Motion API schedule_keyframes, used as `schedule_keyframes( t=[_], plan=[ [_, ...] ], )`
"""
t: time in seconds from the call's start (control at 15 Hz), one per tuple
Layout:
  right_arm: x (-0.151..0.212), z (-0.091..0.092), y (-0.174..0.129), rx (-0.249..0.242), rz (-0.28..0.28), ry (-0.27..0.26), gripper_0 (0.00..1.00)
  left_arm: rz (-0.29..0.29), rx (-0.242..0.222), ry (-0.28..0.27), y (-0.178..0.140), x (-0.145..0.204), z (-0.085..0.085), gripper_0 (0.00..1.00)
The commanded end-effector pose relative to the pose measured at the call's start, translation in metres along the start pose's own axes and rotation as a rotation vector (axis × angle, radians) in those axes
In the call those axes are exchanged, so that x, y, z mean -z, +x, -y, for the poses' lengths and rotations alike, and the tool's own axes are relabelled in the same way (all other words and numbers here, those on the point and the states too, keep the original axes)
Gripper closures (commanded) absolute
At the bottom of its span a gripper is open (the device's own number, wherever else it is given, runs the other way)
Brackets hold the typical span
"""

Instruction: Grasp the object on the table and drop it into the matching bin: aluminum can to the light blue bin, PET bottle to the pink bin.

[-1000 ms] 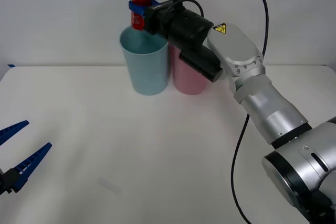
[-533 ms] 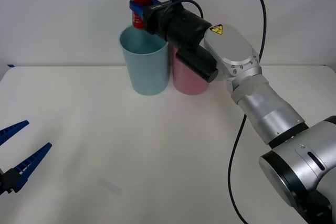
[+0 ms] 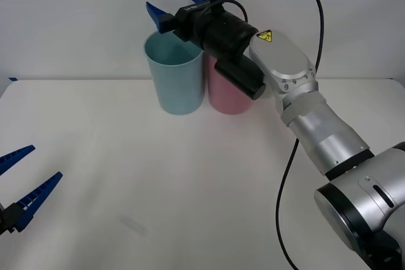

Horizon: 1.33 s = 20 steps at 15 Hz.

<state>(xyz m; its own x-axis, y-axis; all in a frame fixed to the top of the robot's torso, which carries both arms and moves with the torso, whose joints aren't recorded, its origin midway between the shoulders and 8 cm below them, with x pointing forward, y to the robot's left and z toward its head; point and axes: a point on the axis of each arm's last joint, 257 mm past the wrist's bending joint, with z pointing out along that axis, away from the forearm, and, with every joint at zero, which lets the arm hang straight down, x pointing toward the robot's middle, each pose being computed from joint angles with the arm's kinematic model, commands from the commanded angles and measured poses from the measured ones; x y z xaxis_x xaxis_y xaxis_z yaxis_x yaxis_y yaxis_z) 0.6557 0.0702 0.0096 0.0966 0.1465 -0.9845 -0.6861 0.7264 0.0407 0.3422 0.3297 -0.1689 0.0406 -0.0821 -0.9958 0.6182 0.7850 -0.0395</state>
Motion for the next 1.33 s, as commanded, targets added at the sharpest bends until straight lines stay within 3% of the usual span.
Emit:
schedule_keyframes(
  t=[0.07, 0.8, 1.0, 1.33],
  plan=[
    [0.016, -0.003, -0.007, 0.009, 0.038, -0.009, 0.0, 0.0, 0.0, 0.0, 0.0, 0.0, 0.0, 0.0],
    [0.149, -0.034, 0.011, 0.093, 0.069, -0.092, 0.0, 0.0, 0.0, 0.0, 0.0, 0.0, 0.0, 0.0],
    [0.191, -0.042, 0.019, 0.095, 0.054, -0.104, 0.0, 0.0, 0.0, 0.0, 0.0, 0.0, 0.0, 0.0],
    [0.265, -0.041, 0.04, 0.118, -0.02, -0.15, 0.0, 0.0, 0.0, 0.0, 0.0, 0.0, 0.0, 0.0]
  ],
)
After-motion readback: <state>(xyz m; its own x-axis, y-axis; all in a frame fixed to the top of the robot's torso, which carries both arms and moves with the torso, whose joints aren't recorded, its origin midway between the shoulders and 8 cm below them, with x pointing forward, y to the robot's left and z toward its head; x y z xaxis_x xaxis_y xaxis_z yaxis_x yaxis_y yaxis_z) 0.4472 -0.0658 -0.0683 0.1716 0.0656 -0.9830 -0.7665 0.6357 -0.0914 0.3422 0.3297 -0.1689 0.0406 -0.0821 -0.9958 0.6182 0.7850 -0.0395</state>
